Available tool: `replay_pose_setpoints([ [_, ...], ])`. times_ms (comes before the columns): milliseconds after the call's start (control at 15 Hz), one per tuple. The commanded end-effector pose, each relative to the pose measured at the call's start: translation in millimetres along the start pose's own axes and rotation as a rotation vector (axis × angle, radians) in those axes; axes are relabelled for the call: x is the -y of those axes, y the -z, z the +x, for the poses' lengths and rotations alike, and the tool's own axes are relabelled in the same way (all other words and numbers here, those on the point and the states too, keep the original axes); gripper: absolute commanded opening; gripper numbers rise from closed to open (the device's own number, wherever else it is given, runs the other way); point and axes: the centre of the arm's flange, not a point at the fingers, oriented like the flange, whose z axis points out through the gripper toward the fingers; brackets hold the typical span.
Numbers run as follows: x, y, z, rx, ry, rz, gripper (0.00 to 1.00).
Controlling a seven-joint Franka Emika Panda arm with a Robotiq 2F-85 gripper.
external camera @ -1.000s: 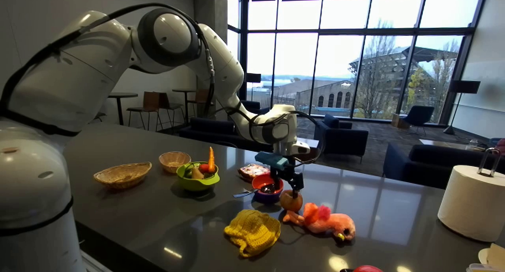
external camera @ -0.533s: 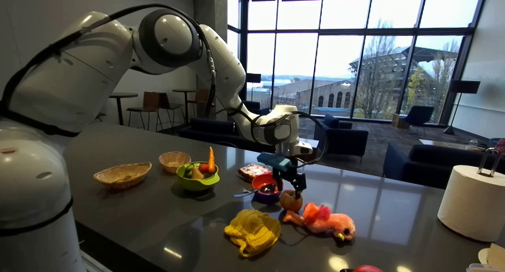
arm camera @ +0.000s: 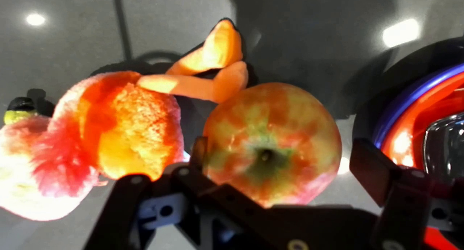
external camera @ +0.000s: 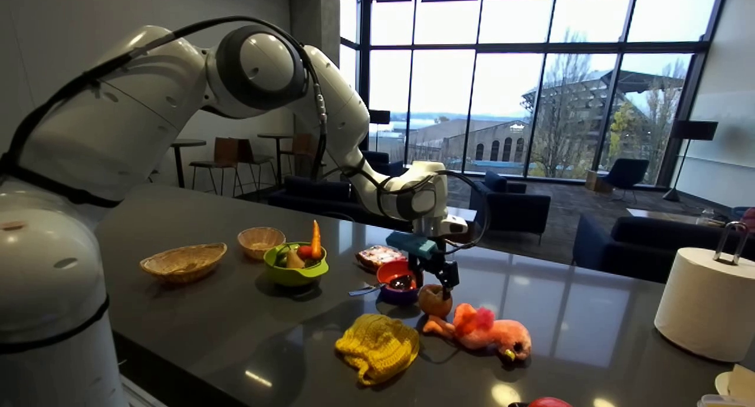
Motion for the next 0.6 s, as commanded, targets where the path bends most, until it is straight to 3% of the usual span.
replay_pose_setpoints([
  [0,-4.7,-4.7,8.6,-0.002,0.011,0.023,1.0],
  [533,-6.8,-11.2,11.1,0.004,0.017,0.019,1.0],
])
